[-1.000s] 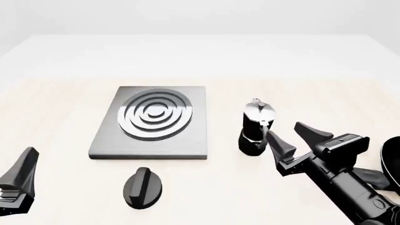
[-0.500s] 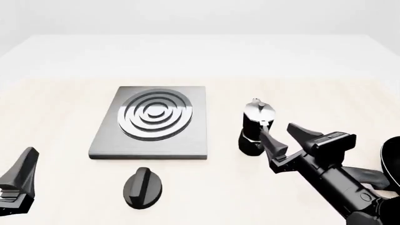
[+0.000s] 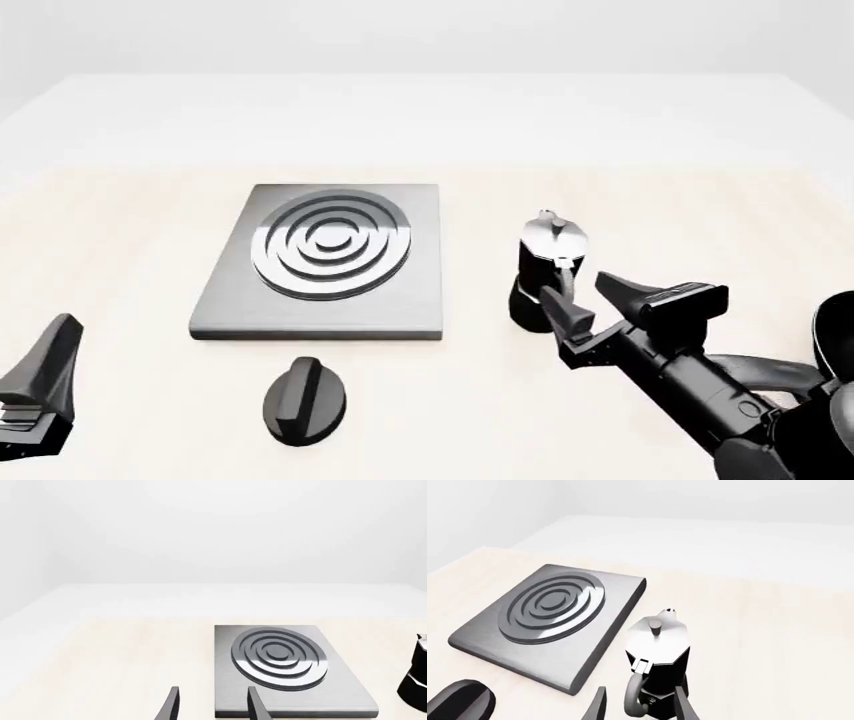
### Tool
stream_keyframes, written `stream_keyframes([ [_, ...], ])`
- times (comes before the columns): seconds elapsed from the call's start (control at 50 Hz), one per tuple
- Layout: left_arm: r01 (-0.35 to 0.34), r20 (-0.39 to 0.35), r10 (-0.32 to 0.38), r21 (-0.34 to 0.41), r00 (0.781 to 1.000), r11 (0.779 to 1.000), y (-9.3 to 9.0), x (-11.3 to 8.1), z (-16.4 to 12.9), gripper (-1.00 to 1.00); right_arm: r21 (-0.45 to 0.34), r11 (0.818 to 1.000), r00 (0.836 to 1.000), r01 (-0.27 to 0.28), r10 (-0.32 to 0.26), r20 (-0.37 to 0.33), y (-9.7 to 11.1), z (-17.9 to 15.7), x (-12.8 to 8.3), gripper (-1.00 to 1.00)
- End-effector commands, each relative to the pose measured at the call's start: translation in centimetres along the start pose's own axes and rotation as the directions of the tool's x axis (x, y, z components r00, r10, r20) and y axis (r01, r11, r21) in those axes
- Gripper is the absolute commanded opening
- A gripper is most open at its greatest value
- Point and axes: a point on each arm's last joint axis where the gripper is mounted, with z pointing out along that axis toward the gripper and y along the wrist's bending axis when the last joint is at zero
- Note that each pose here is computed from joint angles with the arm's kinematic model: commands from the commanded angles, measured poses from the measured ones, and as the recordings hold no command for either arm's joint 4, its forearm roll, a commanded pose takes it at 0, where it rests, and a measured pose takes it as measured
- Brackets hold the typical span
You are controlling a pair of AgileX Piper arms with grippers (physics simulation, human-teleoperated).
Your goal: Put the moka pot on the stove.
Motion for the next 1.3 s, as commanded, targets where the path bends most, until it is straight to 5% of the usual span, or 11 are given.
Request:
stream_keyframes([
  [0.02,0.0,0.0,0.0,0.0,1.0,1.0,0.0,0.0,0.0,1.0,0.0,1.0,1.0,-0.004,0.004,-0.014,0.0,0.4,0.3,1.0],
  [0.64,0.0,0.0,0.0,0.0,1.0,1.0,0.0,0.0,0.0,1.0,-0.012,1.0,0.999,-0.018,0.018,-0.045,0.3,1.2,1.0,1.0],
  [0.66,0.0,0.0,0.0,0.0,1.0,1.0,0.0,0.0,0.0,1.0,-0.012,1.0,0.999,-0.018,0.017,-0.046,0.3,1.2,1.0,-1.0],
  [0.86,0.0,0.0,0.0,0.0,1.0,1.0,0.0,0.0,0.0,1.0,0.006,1.0,1.0,-0.014,0.014,-0.023,-0.1,0.7,0.5,-1.0],
  [1.3,0.0,0.0,0.0,0.0,1.0,1.0,0.0,0.0,0.0,1.0,0.035,0.996,0.994,0.087,-0.089,0.06,-0.5,-1.3,-1.9,-1.0],
])
